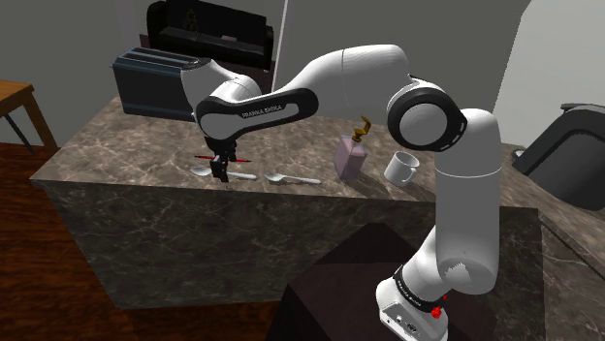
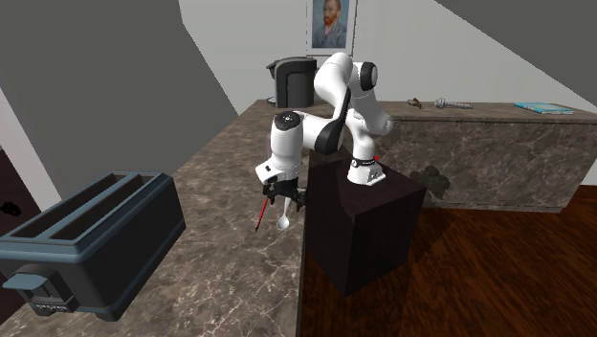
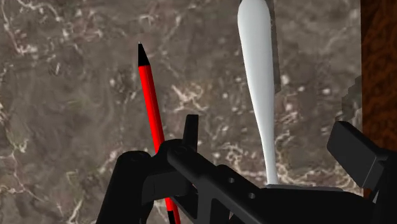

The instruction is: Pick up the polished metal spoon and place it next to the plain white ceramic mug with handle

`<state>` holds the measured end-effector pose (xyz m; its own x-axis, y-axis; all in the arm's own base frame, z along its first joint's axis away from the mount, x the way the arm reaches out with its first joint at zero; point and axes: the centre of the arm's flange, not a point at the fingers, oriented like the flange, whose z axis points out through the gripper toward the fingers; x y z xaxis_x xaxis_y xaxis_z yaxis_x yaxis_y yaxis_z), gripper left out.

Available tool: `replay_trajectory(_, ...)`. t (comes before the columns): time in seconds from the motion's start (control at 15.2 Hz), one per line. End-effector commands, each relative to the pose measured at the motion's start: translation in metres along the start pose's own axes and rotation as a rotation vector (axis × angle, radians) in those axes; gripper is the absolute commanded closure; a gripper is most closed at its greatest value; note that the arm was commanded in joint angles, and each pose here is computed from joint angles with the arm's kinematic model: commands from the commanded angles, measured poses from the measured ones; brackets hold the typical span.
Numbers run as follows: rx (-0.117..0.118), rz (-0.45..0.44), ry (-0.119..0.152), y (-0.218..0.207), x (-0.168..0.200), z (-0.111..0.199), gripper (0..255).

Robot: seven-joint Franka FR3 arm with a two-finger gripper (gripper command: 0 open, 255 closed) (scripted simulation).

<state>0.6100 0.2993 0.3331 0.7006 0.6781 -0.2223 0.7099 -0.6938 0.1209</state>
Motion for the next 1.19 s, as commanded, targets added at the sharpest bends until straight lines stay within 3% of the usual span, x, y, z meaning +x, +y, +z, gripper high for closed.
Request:
replay_trajectory(0.0,0.0,0.0,0.0,0.0,0.0,0.0,255)
replay_trajectory(0.59,0.0,0.0,0.0,0.0,0.0,0.0,255)
replay_trajectory(1.12,0.0,0.0,0.0,0.005,-0.009,-0.041,255)
